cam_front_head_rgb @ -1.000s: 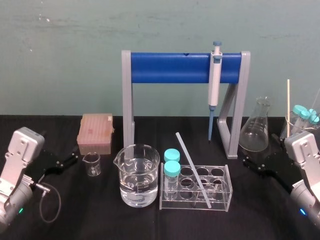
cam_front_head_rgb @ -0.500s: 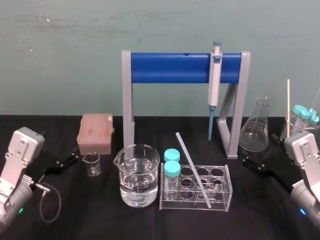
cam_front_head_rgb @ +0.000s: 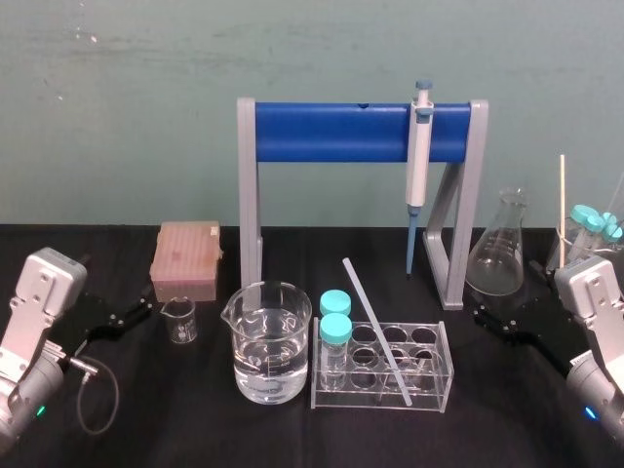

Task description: Pick up the stirring rod with one hand, then place it down.

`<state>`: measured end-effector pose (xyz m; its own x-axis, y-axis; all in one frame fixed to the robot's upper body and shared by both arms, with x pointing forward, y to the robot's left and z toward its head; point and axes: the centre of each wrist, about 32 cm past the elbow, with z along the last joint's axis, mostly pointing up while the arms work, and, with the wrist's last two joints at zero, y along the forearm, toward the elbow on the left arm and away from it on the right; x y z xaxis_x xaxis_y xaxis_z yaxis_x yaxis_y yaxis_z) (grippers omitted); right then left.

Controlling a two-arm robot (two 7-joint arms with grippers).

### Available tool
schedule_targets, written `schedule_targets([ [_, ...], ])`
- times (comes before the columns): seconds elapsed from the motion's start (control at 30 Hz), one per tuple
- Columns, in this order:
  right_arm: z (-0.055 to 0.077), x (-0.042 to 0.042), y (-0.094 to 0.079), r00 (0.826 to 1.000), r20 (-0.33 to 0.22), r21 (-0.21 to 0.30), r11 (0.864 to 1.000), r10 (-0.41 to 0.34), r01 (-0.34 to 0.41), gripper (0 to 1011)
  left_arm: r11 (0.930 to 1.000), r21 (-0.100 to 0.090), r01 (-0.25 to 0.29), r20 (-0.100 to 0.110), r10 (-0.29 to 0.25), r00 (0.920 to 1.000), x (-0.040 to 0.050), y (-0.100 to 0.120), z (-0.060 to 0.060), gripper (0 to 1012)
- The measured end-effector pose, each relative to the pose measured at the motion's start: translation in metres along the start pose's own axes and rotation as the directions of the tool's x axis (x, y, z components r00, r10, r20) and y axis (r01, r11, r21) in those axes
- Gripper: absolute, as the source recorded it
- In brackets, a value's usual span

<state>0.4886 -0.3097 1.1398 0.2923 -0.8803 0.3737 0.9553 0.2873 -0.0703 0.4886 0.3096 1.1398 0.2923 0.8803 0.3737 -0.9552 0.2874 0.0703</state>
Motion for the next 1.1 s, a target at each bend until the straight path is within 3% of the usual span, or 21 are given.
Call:
schedule_targets([
  [0.5,0.000,0.0003,0.000,1.000,-0.001,0.000,1.000,0.000,0.000,1003,1.0000,0.000,0.000,0.000,0.000,1.0000,0.0000,0.000,0.000,1000],
  [0.7,0.006,0.0101,-0.001,0.997,-0.045,0.013,0.998,0.059,-0.058,1003,1.0000,0.000,0.000,0.000,0.000,1.0000,0.0000,0.000,0.000,1000],
  [0.83,0.016,0.0185,-0.001,0.980,-0.136,0.005,0.989,0.147,-0.148,1003,1.0000,0.000,0.000,0.000,0.000,1.0000,0.0000,0.000,0.000,1000],
  [0.9,0.026,0.0237,0.001,0.949,-0.214,0.003,0.971,0.233,-0.238,1003,1.0000,0.000,0.000,0.000,0.000,1.0000,0.0000,0.000,0.000,1000],
  [0.93,0.026,0.0237,0.001,0.949,-0.214,0.003,0.971,0.233,-0.238,1003,1.0000,0.000,0.000,0.000,0.000,1.0000,0.0000,0.000,0.000,1000],
  [0.97,0.030,0.0253,0.002,0.927,-0.249,0.005,0.958,0.279,-0.287,1003,1.0000,0.000,0.000,0.000,0.000,1.0000,0.0000,0.000,0.000,1000],
  [1.07,0.037,0.0265,0.004,0.897,-0.284,0.009,0.936,0.339,-0.351,1003,1.0000,0.000,0.000,0.000,0.000,1.0000,0.0000,0.000,0.000,1000],
  [1.1,0.040,0.0265,0.005,0.880,-0.295,0.015,0.922,0.373,-0.386,1003,1.0000,0.000,0.000,0.000,0.000,1.0000,0.0000,0.000,0.000,1000],
])
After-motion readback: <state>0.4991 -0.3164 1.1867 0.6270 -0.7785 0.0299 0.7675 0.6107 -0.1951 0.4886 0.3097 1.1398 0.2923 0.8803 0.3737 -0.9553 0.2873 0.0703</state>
